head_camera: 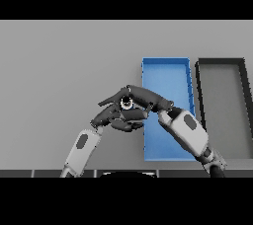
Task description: Pick up the blue pipe and place it into the blue bin.
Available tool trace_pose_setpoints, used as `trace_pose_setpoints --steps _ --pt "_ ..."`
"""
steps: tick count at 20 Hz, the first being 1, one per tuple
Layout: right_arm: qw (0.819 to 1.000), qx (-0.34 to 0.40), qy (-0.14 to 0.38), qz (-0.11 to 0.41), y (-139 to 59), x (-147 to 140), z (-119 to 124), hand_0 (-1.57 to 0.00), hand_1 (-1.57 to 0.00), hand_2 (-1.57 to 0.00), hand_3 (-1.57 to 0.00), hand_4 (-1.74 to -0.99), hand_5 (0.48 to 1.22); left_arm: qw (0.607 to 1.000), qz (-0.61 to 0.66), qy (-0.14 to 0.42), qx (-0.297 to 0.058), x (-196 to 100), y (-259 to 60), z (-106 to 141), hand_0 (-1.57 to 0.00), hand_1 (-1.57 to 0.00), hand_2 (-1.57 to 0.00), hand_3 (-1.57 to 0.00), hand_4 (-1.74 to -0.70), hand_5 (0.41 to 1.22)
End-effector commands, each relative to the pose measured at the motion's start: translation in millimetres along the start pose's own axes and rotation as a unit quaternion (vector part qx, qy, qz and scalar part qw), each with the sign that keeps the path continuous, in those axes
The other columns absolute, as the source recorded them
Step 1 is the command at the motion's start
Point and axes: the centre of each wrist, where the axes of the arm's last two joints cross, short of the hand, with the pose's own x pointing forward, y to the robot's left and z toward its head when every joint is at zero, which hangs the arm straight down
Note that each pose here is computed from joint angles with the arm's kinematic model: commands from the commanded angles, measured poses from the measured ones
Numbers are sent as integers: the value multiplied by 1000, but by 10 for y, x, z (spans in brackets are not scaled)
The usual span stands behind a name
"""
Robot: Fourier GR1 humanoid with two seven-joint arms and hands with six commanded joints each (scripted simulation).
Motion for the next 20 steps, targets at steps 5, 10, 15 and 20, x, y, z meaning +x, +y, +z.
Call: trace_pose_setpoints --steps 5,10,15,20 --pt "999 2 -40 -31 -261 611 -129 -1571 -1571 -1571 -1571 -1741 1221 1000 1 0 -1 -1 33 -22 -6 -5 -5 -5 -906 445" --pt "991 -87 -101 0 -719 1093 -154 -1571 -1571 -1571 -1571 -1741 1221 1000 5 11 -5 -7 -4 14 -1 -1 -1 -1 -902 432" --pt "977 -204 -58 22 -1272 1168 46 -1571 -1571 -1571 -1571 -1741 1221 1000 -2 15 -3 34 13 15 0 0 0 0 -890 415" --pt "958 -286 18 10 -1612 775 405 -1571 -1571 -1571 -1571 -1741 1221 1000 -19 6 1 37 62 32 1 1 1 1 -871 415"
